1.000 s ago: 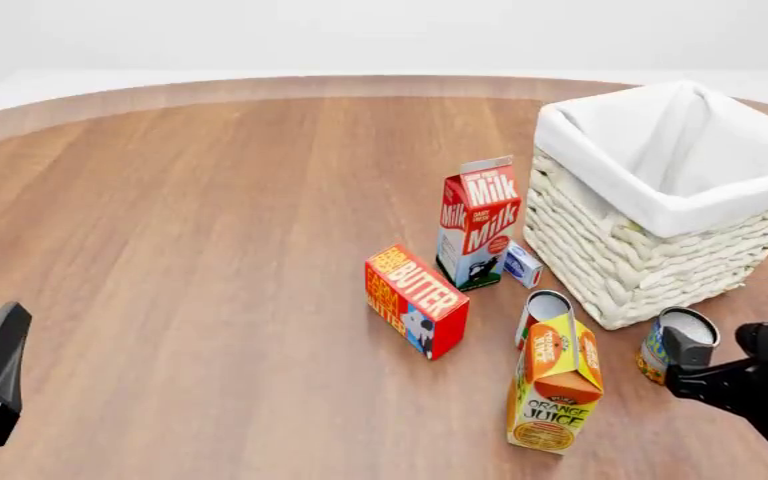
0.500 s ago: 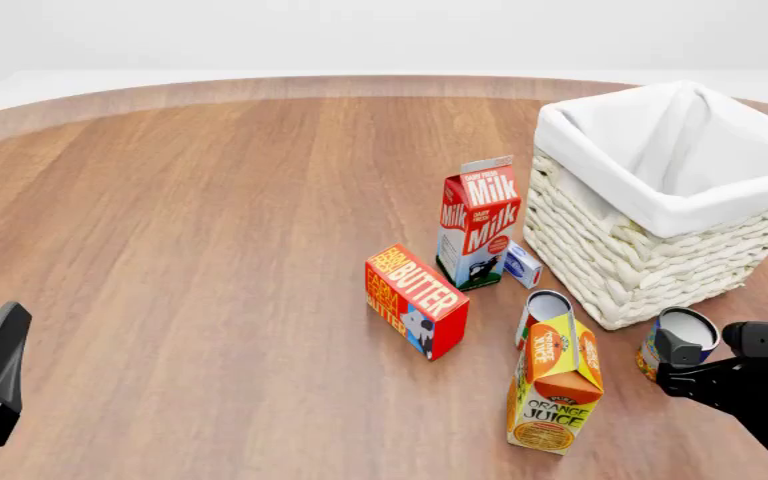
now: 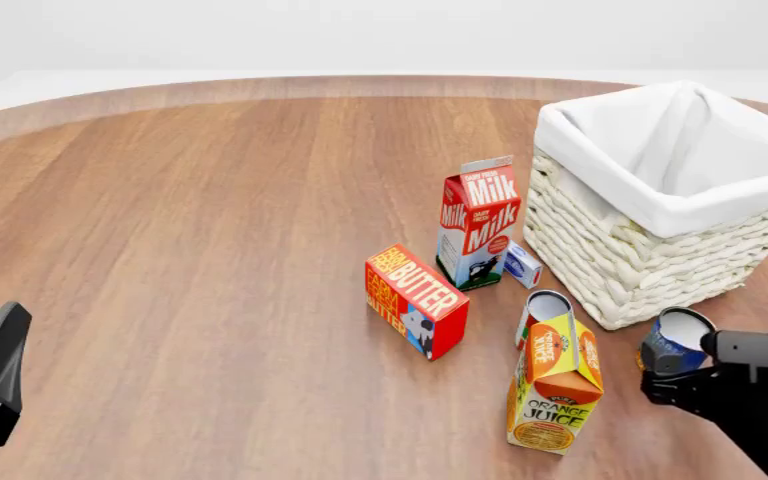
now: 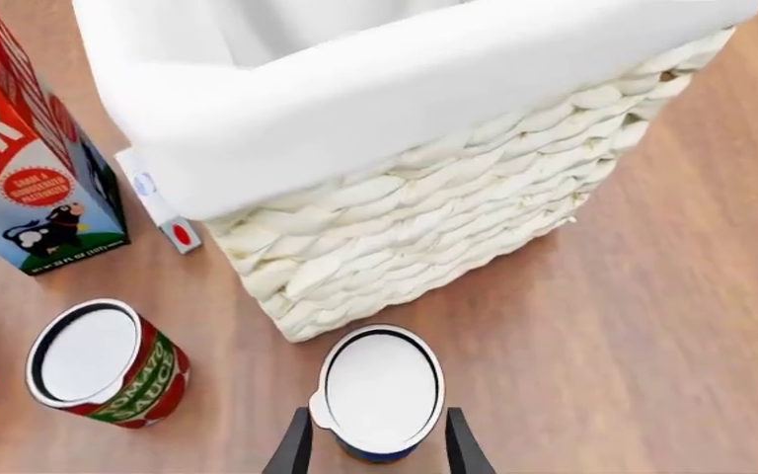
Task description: Pick up the alphabet soup, and put it in the basket.
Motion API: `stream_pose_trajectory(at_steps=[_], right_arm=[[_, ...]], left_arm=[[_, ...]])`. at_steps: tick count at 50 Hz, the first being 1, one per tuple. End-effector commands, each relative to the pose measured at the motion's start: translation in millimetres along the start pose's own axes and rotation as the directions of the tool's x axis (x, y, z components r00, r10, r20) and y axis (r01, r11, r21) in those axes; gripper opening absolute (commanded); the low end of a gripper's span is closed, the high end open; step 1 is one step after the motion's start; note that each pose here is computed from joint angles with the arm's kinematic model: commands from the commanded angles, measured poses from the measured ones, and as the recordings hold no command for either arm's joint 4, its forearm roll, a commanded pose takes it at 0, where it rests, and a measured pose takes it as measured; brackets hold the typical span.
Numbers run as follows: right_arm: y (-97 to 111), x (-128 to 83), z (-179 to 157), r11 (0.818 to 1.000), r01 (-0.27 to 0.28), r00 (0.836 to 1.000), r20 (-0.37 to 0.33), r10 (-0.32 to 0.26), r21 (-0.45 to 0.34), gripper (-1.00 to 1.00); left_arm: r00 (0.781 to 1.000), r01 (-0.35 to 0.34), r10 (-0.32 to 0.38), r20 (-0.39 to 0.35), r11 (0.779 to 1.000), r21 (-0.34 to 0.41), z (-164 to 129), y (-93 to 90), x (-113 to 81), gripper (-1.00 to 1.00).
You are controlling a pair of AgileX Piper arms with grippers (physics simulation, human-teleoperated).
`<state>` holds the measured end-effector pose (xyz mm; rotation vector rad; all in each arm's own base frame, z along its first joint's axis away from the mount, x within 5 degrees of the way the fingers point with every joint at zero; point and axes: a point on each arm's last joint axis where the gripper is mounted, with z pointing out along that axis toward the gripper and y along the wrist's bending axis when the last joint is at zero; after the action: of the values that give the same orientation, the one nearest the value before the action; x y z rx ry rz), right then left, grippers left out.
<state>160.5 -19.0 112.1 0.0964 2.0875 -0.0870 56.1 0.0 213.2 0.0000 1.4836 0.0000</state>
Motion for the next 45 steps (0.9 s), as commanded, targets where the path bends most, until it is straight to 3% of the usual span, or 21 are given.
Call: stream_pose_trajectory(at_steps=[1,41,42,45], right_arm=[[-0.5,6.2,5.9,1.0,-0.004,1.0,-0.014,0.004,0.003,1.0],[-0.9,17.8,15.6,1.0,-0.017,1.0,-0.023,0.017,0.007,1.0],[-1.4,17.3,15.8,1.0,-0.021,1.0,-0.015,0.021,0.009,-1.0],[-0.3,17.4,15.9,1.0,-0.019,1.0,-0.015,0.019,0.004,-1.0]], left_arm=[[1.0,0.0,0.0,0.0,1.0,0.0,0.0,0.0,0.0,1.0],[1.0,0.0,0.0,0.0,1.0,0.0,0.0,0.0,0.0,1.0],[1.0,0.0,0.0,0.0,1.0,0.0,0.0,0.0,0.0,1.0],[1.0,0.0,0.0,0.0,1.0,0.0,0.0,0.0,0.0,1.0]])
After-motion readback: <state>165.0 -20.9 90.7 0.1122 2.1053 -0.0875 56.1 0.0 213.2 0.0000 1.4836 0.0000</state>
